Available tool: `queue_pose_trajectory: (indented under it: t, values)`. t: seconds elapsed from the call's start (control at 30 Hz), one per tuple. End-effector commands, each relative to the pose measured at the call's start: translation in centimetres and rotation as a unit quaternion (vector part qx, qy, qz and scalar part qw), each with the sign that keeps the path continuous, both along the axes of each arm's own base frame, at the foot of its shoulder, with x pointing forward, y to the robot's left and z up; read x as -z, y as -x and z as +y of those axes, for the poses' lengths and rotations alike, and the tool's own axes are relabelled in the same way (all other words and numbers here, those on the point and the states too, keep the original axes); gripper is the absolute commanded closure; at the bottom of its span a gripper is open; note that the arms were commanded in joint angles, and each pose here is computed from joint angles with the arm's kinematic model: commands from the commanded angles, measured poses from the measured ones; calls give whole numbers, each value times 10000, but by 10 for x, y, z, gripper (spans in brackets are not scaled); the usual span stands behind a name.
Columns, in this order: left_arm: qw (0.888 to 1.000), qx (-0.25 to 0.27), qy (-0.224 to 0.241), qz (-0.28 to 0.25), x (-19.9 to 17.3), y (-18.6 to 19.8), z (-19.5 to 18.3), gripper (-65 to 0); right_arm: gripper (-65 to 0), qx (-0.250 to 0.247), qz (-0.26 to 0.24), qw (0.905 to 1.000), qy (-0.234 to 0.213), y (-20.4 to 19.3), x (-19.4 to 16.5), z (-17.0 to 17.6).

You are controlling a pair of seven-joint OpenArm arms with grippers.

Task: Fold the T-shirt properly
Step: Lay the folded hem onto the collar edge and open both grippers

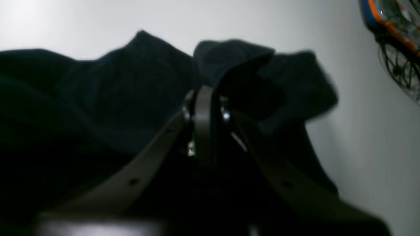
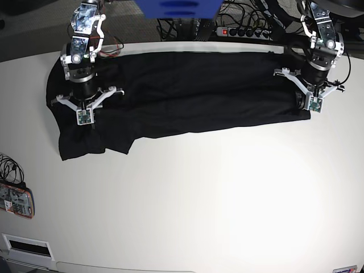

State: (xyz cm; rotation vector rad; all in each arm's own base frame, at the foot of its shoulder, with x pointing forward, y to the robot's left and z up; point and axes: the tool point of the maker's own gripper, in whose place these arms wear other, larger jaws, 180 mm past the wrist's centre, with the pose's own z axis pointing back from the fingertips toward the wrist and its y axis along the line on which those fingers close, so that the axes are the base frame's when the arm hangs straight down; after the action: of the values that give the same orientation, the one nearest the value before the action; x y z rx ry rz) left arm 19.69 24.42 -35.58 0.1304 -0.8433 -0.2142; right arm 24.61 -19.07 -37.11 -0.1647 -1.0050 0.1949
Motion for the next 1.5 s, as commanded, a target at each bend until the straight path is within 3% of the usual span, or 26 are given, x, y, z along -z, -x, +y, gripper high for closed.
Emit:
queue_pose_trajectory:
  t: [0.0, 0.53, 1.0, 1.07, 1.2, 1.33, 1.47]
  values:
    - [9999, 19, -49, -106, -7, 0, 2, 0, 0, 4, -222, 9998, 16, -4, -11, -1]
    - [9984, -391, -404, 111, -5, 18, 49, 0, 0, 474, -130, 9986, 188, 11, -7, -27]
    - [9976, -488, -272, 411, 17, 30, 51, 0, -4, 535, 228, 9981, 217, 28, 5, -29]
    - [9976, -489, -266, 415, 17, 31, 51, 0, -104, 629, 599, 9959, 232, 36, 15, -32]
    - [9975, -495, -270, 421, 17, 31, 51, -165, -234, 704, 896, 9932, 246, 43, 23, -34]
    - [9976, -478, -267, 418, 17, 31, 51, -248, -313, 707, 896, 9931, 253, 43, 22, -34]
    - [9977, -490, -292, 379, 14, 30, 52, -279, -335, 702, 875, 9933, 266, 43, 20, -34]
